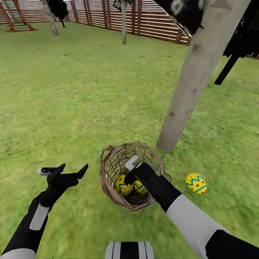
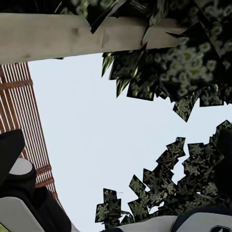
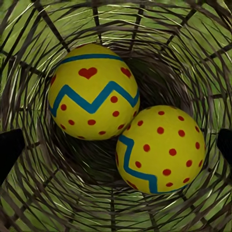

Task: Take the three Easter eggs out of the wicker basket on the lawn in the garden, then place them on the lawn next to a single tree (choose any tree) so that all three eggs are next to the same tree and none are left in the basket.

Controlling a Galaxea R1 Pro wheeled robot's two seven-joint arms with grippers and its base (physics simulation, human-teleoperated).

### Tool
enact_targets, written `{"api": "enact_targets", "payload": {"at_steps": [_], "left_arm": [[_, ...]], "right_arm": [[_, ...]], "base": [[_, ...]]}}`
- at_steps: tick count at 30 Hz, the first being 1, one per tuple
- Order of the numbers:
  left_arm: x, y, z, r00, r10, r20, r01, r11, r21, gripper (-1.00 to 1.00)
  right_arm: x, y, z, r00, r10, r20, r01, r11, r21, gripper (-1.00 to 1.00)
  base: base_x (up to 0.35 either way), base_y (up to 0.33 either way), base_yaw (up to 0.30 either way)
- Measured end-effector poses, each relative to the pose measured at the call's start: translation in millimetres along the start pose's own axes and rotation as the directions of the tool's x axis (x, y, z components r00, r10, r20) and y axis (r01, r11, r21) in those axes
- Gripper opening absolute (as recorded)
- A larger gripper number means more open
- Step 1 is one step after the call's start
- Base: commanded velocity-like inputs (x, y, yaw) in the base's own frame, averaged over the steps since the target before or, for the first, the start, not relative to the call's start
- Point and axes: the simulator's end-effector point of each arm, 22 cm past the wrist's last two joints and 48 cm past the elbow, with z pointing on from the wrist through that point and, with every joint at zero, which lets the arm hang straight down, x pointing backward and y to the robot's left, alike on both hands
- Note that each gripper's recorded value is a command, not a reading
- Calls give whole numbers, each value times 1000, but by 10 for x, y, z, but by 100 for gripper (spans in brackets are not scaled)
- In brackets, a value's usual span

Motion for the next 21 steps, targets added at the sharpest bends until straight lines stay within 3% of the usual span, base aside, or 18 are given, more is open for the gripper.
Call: {"api": "enact_targets", "payload": {"at_steps": [14, 21], "left_arm": [[-17, 268, -161, 999, -37, 26, 38, 999, -36, 100], [57, 361, -218, 998, -54, 37, 55, 998, -42, 100]], "right_arm": [[125, -48, 303, 999, -3, -39, 2, 1000, -19, 100], [45, -111, 351, 1000, -18, -19, 18, 1000, -14, 100]], "base": [[0, 0, 0], [0, 0, 0]]}}
